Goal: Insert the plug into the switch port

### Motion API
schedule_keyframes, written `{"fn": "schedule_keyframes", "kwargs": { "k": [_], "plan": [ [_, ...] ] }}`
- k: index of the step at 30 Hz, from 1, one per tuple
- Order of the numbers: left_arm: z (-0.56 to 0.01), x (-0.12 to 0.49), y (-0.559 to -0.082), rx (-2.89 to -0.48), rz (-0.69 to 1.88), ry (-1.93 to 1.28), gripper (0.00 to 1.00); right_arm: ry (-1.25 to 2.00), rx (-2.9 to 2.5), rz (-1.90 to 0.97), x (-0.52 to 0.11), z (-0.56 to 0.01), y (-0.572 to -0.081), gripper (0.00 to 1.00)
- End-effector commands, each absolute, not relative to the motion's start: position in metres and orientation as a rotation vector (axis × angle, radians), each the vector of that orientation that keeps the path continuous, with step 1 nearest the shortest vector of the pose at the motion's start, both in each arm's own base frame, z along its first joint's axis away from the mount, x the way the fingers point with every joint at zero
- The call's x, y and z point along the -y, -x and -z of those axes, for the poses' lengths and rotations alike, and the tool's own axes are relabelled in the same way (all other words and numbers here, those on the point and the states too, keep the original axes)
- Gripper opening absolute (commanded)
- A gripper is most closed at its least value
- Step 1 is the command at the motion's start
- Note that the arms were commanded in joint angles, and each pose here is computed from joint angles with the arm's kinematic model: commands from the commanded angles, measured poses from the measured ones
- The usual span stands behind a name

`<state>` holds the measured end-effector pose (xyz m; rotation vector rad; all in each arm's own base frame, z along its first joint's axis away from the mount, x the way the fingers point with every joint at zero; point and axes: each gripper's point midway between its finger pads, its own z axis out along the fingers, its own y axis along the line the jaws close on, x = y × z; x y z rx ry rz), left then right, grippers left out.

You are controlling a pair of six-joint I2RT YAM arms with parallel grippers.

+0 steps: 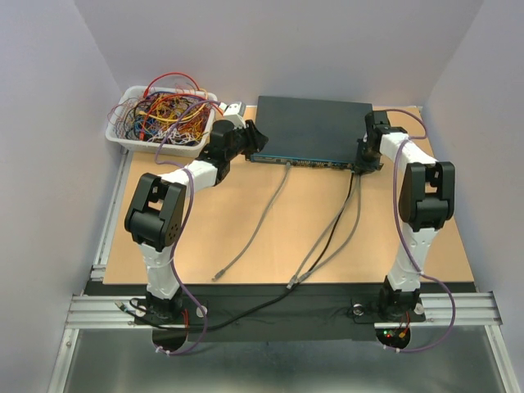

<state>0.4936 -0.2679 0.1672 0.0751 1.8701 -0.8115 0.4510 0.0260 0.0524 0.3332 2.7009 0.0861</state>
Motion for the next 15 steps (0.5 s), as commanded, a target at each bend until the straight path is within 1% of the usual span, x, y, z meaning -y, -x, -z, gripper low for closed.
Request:
{"fn": "schedule_keyframes", "kwargs": {
  "k": [1, 10, 15],
  "plan": [
    [-0.198, 0.268, -0.488, -1.798, 0.827, -0.091, 0.46, -0.325, -2.565, -0.166, -0.031, -0.09, -0.47, 0.0],
    [-0.201, 0.266, -0.485, -1.8, 0.822, -0.091, 0.46, -0.341, -2.59, -0.166, -0.023, -0.081, -0.462, 0.01],
    [-0.203, 0.267, -0.482, -1.802, 0.819, -0.099, 0.46, -0.354, -2.605, -0.105, -0.015, -0.075, -0.457, 0.0]
  ]
}}
